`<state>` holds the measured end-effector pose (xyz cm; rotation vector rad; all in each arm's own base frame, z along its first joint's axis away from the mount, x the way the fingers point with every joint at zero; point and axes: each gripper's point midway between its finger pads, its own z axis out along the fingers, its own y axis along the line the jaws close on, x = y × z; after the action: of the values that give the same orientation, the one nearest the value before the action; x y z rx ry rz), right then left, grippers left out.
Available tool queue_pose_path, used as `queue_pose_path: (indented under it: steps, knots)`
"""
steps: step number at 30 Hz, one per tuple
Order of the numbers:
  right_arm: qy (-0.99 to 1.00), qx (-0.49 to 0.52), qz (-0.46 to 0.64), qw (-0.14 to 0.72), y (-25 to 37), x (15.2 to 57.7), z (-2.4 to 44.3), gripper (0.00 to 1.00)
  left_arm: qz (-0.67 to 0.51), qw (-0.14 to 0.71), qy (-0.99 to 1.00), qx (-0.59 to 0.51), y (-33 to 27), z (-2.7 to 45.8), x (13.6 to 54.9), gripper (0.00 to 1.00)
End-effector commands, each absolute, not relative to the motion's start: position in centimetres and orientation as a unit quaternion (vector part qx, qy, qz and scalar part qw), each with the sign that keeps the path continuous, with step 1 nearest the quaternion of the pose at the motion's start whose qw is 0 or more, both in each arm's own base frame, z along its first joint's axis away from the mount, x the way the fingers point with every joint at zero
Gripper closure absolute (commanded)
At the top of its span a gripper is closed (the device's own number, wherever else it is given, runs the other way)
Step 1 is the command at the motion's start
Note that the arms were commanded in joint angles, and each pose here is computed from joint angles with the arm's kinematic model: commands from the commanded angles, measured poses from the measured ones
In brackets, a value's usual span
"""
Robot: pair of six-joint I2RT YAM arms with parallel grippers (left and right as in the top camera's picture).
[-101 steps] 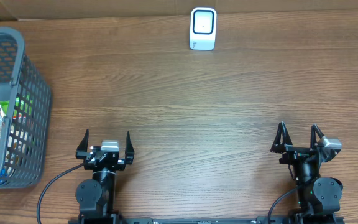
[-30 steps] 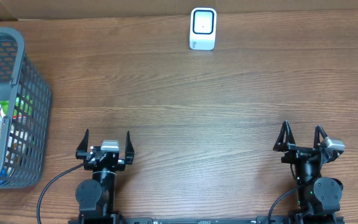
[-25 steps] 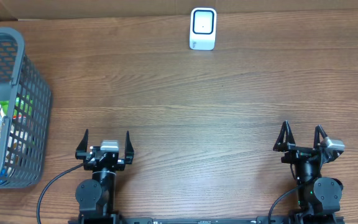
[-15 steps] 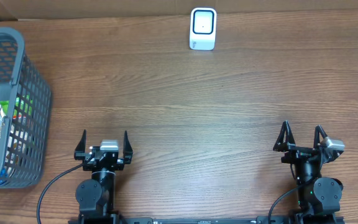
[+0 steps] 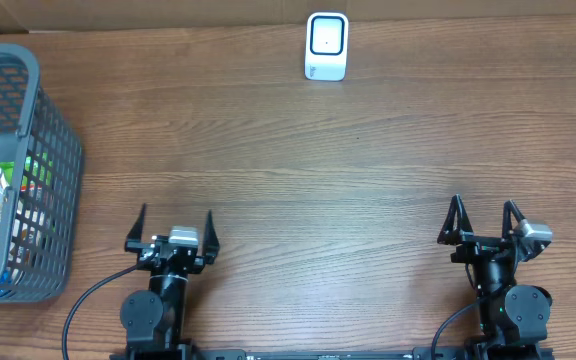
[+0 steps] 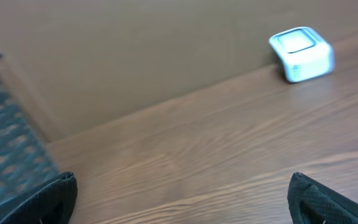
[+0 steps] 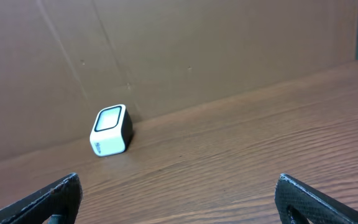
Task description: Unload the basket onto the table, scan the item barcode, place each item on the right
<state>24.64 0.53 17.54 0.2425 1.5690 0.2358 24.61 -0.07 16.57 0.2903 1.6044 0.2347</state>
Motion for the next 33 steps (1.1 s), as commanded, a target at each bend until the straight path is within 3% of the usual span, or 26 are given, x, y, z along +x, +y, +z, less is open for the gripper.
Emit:
queue_pose_path:
  steps: [1, 9, 16, 26, 33]
  knots:
    - [0.686, 0.097, 0.120, 0.711, 1.0, 24.3, 19.6, 0.00, 0.045, 0.717, 0.677, 0.160, -2.6, 21.2, 23.5, 0.00]
    - [0.681, 0.078, 0.138, 0.715, 1.8, 24.3, 23.5, 0.00, 0.017, 0.687, 0.705, 0.176, -3.5, 27.2, 22.3, 0.00]
    - [0.719, 0.068, 0.145, 0.676, 2.6, 25.5, 27.5, 0.00, -0.044, 0.593, 0.780, 0.197, -4.8, 31.2, 23.7, 0.00]
    - [0.809, 0.075, 0.129, 0.569, 2.9, 27.1, 34.1, 0.00, -0.096, 0.459, 0.862, 0.193, -5.2, 37.6, 29.0, 0.00]
    - [0.857, 0.030, 0.143, 0.495, 4.8, 29.5, 36.5, 0.00, -0.136, 0.424, 0.874, 0.193, -5.9, 37.7, 32.9, 0.00]
